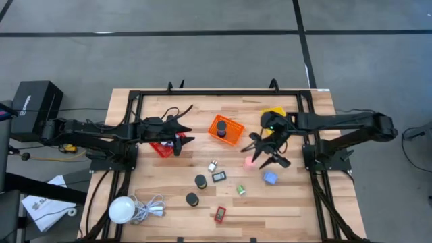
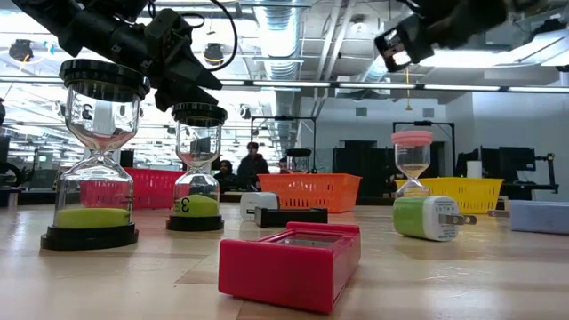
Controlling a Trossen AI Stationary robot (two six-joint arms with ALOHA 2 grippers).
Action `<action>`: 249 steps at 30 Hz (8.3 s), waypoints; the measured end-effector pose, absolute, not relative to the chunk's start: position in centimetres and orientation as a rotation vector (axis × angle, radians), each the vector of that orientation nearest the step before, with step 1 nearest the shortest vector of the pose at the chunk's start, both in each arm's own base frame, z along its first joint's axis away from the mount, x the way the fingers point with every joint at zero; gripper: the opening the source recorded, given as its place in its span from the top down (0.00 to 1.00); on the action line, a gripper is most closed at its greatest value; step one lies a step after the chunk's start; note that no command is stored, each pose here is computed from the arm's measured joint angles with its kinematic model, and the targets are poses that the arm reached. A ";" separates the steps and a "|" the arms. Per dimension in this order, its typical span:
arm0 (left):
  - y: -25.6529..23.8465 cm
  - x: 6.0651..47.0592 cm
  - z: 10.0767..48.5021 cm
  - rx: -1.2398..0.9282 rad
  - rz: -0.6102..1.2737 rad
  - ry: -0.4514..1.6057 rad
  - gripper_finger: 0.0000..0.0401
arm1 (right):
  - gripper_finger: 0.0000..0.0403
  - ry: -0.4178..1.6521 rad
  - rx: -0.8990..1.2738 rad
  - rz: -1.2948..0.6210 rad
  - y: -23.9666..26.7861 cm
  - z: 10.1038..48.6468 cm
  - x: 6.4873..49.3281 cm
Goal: Pick & Place Office items
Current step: Put the pink hourglass into the orange basket, then put the black digital timer into the yellow basket
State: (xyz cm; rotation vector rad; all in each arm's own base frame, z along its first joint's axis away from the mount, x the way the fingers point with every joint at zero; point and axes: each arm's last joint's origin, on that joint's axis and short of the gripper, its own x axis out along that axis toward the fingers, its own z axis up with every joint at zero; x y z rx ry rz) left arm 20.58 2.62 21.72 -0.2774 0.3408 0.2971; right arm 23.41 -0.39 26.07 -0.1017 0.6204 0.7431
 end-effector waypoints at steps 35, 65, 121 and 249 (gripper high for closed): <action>2.6 20.6 21.8 -0.278 0.296 0.335 0.46 | 0.33 0.825 -0.174 0.483 1.1 23.3 27.8; 2.3 20.6 21.6 -0.232 0.262 0.355 0.46 | 0.30 1.465 -0.244 0.316 2.6 18.8 32.4; 2.3 20.6 21.6 -0.231 0.263 0.355 0.46 | 0.57 1.307 -0.352 0.320 -1.4 26.2 35.1; -2.1 20.8 22.1 -0.147 0.038 0.322 0.46 | 0.61 1.071 0.173 0.299 9.7 28.9 24.3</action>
